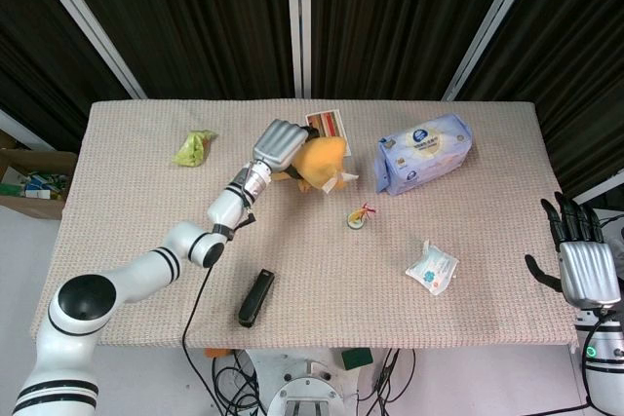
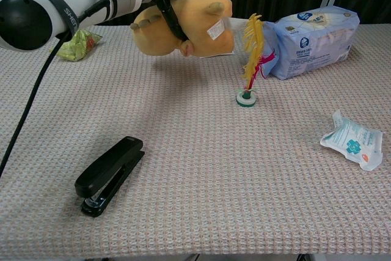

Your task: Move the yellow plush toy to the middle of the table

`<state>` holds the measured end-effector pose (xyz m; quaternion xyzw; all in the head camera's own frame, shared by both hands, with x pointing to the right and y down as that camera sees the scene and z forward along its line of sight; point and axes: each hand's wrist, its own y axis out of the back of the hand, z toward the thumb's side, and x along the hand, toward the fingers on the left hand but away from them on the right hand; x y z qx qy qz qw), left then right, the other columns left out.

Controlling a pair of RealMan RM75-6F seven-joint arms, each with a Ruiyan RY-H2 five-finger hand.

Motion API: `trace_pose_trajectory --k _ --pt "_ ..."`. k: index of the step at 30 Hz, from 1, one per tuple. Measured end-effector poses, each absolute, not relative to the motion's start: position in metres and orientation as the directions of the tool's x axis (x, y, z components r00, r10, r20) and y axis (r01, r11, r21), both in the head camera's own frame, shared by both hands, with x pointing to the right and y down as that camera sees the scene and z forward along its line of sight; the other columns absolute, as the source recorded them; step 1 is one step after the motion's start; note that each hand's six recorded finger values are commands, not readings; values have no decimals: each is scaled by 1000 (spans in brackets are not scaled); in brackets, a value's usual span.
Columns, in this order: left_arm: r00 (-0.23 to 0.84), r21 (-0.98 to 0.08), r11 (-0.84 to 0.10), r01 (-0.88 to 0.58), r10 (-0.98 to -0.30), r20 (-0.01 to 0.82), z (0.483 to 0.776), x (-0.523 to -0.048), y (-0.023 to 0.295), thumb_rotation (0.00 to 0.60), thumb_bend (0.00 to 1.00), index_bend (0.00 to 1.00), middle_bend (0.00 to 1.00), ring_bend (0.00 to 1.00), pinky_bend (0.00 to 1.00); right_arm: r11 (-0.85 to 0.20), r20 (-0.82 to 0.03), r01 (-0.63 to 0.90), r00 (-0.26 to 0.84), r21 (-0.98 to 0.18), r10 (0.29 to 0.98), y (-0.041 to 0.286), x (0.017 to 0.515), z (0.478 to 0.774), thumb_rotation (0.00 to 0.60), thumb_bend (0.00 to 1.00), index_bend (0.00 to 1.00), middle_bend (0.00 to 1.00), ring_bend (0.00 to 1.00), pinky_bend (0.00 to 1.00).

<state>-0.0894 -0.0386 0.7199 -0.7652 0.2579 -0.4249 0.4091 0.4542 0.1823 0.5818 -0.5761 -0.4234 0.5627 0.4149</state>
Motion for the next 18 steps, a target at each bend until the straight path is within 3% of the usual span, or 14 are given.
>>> trace_pose_trajectory --k 3,7,12,18 --pt "503 -834 -550 -45 -734 456 724 -88 -37 600 176 339 634 483 423 -297 -297 21 6 -955 955 181 455 583 600 277 0 0 0 0" --pt "504 -799 -598 -65 -710 491 729 -85 -33 600 113 77 396 321 369 -293 -293 18 11 -956 956 181 453 582 600 277 0 0 0 0" --pt "508 -791 -606 -79 -707 491 725 -86 -33 600 80 34 237 330 388 -290 -290 16 0 -957 957 181 455 581 600 277 0 0 0 0" --pt "516 -778 -623 -75 -692 505 723 -91 -30 600 48 29 198 243 318 -292 -292 12 0 -956 956 181 455 582 600 277 0 0 0 0"
